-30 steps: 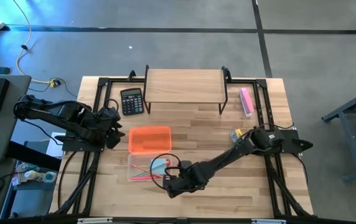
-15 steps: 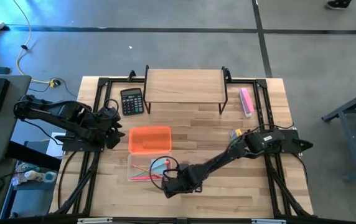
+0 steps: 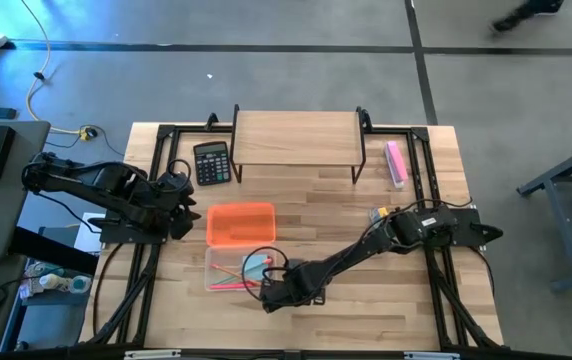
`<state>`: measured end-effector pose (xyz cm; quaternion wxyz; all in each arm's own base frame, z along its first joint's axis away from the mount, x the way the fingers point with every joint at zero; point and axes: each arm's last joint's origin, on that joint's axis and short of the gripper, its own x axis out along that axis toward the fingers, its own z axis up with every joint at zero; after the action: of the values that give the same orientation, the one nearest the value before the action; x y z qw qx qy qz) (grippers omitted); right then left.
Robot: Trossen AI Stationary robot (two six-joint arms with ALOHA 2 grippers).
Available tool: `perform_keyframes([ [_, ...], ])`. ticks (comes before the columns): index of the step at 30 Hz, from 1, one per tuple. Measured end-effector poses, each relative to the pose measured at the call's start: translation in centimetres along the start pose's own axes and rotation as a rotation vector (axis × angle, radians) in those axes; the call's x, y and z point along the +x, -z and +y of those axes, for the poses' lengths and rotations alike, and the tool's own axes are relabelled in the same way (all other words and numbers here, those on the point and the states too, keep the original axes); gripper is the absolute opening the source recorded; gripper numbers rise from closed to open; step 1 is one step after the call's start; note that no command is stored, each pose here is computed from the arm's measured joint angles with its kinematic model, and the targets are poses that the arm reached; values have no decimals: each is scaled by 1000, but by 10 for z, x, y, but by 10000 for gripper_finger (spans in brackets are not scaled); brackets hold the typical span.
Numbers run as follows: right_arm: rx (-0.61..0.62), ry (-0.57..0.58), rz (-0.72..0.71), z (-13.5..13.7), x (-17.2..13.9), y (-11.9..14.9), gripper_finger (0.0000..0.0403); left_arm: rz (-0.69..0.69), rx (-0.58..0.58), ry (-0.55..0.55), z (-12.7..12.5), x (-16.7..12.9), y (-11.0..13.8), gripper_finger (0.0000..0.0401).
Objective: Pack school essentials
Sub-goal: Put the red eraser into the supply box
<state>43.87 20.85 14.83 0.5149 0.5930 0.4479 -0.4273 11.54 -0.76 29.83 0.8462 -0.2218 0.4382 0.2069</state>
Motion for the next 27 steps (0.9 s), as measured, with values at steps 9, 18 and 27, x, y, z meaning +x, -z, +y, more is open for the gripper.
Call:
perform_keyframes([
  [9,8,66,-31,-6,0,-3,178,0,35,0,0,0,0,211],
  [18,-35,77,-19,-7,-1,-3,131,0,52,0,0,0,0,211],
  [27,-8,50,8,-4,1,-1,126,0,52,0,0,0,0,211],
])
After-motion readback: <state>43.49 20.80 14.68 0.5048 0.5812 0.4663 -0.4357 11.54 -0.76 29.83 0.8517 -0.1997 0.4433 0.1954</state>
